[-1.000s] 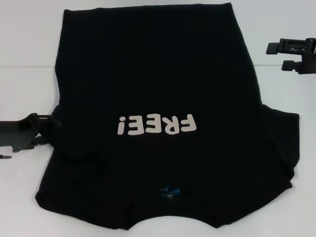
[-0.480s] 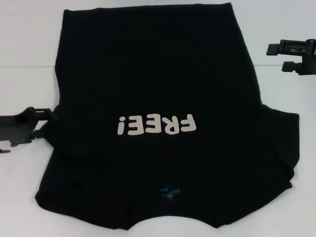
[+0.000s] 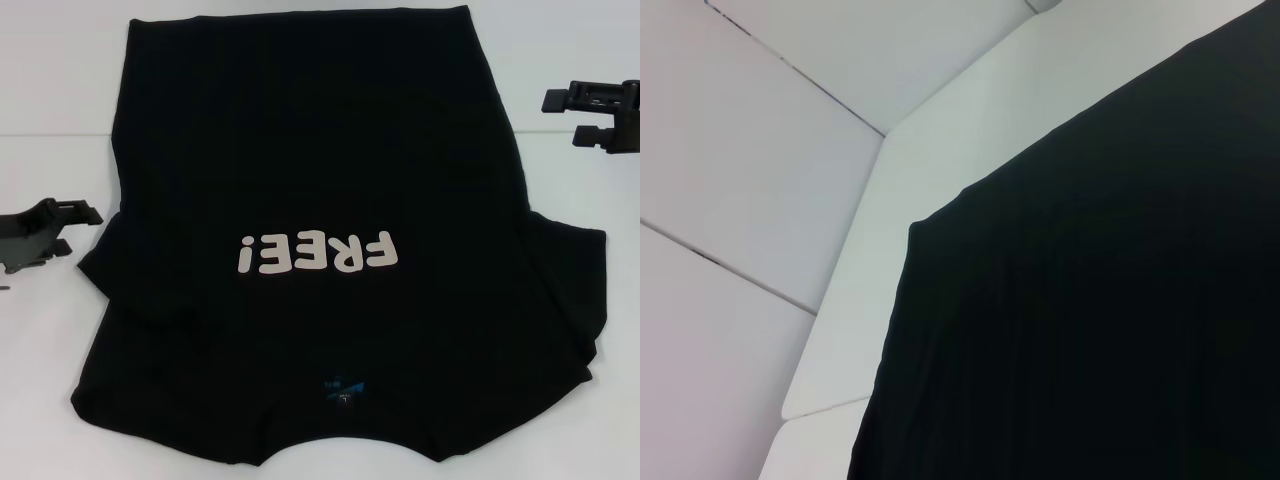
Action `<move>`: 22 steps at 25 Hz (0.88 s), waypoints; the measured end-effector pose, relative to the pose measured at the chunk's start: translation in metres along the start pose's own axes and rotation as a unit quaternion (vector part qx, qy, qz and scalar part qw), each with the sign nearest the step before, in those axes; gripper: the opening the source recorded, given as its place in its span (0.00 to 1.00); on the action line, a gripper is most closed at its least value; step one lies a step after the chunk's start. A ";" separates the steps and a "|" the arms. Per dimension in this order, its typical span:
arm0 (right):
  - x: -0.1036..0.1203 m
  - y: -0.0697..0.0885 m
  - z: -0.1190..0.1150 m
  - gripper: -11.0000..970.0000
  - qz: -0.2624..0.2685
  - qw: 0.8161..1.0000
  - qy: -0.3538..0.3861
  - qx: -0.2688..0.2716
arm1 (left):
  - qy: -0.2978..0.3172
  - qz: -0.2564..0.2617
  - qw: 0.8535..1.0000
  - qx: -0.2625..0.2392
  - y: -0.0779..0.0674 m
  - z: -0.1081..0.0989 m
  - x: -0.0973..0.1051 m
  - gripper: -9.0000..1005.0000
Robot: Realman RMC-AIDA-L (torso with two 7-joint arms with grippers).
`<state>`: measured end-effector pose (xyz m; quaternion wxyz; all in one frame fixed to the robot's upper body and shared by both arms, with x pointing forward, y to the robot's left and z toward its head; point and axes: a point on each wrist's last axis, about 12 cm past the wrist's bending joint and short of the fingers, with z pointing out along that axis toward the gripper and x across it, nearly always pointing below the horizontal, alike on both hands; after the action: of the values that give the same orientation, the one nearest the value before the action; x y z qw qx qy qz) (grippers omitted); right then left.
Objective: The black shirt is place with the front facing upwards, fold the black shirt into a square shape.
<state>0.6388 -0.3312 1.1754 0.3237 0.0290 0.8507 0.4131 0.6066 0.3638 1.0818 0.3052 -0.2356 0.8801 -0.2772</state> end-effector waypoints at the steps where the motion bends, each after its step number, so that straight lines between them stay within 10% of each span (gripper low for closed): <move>1: 0.000 0.000 0.000 0.97 0.000 1.000 0.000 0.000 | -0.002 0.004 1.000 -0.001 0.000 0.000 -0.001 0.56; 22: -0.001 -0.001 -0.001 0.97 0.001 1.000 -0.003 0.002 | 0.011 0.053 0.998 -0.014 0.000 0.011 0.010 0.53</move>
<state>0.6392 -0.3323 1.1758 0.3258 0.0313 0.8504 0.4120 0.6068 0.3547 1.0709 0.3065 -0.1898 0.8985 -0.2505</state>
